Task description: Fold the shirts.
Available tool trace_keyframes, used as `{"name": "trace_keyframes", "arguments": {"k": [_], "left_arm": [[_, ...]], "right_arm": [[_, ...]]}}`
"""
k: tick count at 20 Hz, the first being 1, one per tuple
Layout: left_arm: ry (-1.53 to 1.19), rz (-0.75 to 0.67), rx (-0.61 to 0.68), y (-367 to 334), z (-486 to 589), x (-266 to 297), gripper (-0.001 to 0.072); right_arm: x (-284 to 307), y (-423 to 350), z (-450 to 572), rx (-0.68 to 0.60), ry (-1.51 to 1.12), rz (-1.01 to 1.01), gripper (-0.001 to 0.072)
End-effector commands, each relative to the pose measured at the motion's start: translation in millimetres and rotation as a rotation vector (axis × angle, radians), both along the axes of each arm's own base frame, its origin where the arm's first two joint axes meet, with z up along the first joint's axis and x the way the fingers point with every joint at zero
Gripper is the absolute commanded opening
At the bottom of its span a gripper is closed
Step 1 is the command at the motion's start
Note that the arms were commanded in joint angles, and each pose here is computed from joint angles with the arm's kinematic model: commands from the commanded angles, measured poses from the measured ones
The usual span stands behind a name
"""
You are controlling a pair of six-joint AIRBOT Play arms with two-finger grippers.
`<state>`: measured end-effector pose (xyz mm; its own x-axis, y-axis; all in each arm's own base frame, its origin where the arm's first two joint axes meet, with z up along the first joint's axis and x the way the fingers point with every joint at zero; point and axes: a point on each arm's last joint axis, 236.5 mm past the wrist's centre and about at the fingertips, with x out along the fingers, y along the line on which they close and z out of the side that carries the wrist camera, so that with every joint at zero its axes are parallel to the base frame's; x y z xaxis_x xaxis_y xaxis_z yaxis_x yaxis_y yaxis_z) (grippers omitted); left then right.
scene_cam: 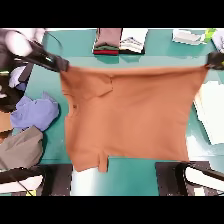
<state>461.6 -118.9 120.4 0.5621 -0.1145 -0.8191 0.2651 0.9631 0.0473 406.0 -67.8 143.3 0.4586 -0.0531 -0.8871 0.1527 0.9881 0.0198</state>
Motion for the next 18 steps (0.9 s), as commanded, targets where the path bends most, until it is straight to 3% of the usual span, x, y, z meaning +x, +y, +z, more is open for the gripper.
{"name": "trace_keyframes", "arguments": {"k": [1,7,12,18], "left_arm": [[0.023,0.018,0.002,-2,-77,45,0.0028],[0.019,0.034,-0.002,19,-60,60,0.0028],[0.338,-0.049,0.064,24,-107,-10,0.0028],[0.435,-0.045,-0.07,-3,-162,-38,0.0028]], "right_arm": [[23,-3,-92,0.034,0.167,0.003,0.0021],[68,2,-76,0.078,0.097,0.018,0.0021],[34,1,-89,0.059,0.157,0.015,0.0022],[-19,12,-162,0.091,0.295,0.005,0.0023]]}}
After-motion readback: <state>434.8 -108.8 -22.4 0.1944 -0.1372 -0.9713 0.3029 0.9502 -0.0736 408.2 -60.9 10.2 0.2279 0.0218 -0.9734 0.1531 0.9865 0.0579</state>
